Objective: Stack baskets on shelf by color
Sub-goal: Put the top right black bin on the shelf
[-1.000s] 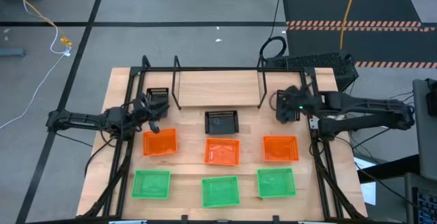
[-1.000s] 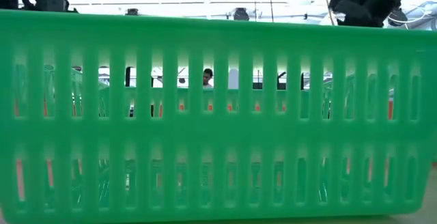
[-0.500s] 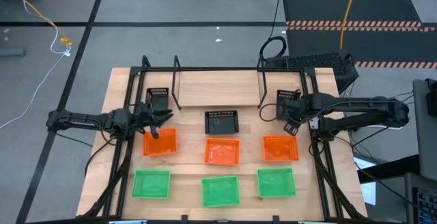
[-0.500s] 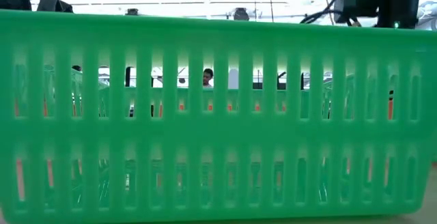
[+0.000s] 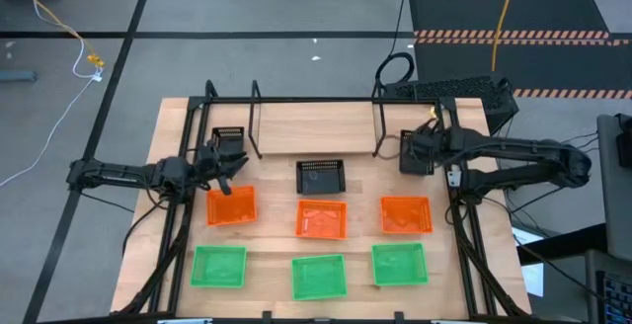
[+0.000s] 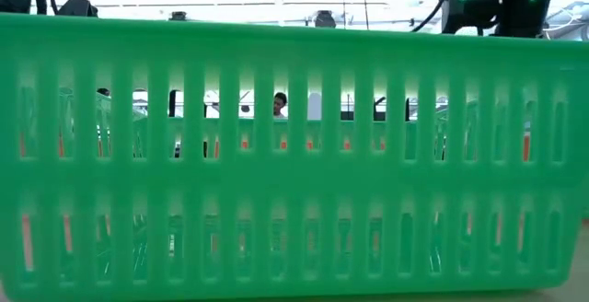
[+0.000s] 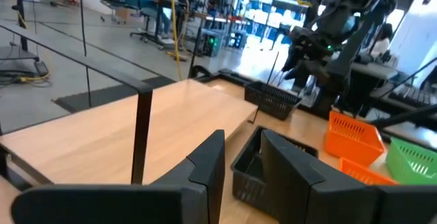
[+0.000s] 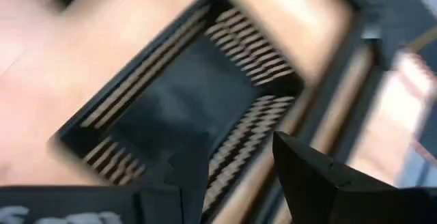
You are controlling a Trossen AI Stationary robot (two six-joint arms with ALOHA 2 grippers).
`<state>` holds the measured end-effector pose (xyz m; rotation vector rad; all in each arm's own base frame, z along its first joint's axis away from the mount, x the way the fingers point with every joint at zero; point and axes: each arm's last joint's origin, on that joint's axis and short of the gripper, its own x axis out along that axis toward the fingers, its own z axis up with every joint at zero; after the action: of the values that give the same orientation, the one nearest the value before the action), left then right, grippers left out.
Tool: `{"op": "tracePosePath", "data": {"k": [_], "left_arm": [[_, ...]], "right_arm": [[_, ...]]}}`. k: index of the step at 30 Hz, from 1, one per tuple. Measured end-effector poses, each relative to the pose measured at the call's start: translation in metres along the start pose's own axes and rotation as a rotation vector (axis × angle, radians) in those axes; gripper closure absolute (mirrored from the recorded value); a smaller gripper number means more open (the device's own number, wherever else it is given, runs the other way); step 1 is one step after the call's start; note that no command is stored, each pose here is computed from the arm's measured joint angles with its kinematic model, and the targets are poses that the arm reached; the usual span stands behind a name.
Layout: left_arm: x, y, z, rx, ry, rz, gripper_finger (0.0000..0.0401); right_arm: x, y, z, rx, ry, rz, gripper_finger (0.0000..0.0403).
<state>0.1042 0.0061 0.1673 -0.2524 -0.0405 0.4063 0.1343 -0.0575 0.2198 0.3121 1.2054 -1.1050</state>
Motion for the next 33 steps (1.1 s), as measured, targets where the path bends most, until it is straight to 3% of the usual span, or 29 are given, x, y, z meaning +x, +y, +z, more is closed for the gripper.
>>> {"op": "tracePosePath", "data": {"k": [8, 12, 16, 19, 29, 33], "left_arm": [[0.0, 0.0, 0.0, 0.016, -0.004, 0.003, 0.0304], [0.0, 0.0, 0.0, 0.041, -0.004, 0.005, 0.0304], [0.0, 0.0, 0.0, 0.062, -0.004, 0.005, 0.0304], [0.0, 0.0, 0.0, 0.063, -0.001, 0.006, 0.0304], [0.0, 0.002, -0.005, 0.039, 0.046, 0.017, 0.0304], [0.0, 0.002, -0.005, 0.039, 0.05, 0.018, 0.0304]], "right_arm": [[0.032, -0.029, 0.038, 0.073, -0.002, 0.092, 0.0248], [0.048, -0.042, 0.052, -0.101, -0.031, 0.151, 0.0248], [0.058, -0.046, 0.057, -0.352, -0.03, 0.122, 0.0248], [0.065, -0.047, 0.059, -0.466, -0.008, 0.081, 0.0248], [0.075, -0.04, 0.059, -0.565, -0.002, 0.237, 0.0248], [0.083, -0.038, 0.058, -0.603, 0.006, 0.193, 0.0248]]}}
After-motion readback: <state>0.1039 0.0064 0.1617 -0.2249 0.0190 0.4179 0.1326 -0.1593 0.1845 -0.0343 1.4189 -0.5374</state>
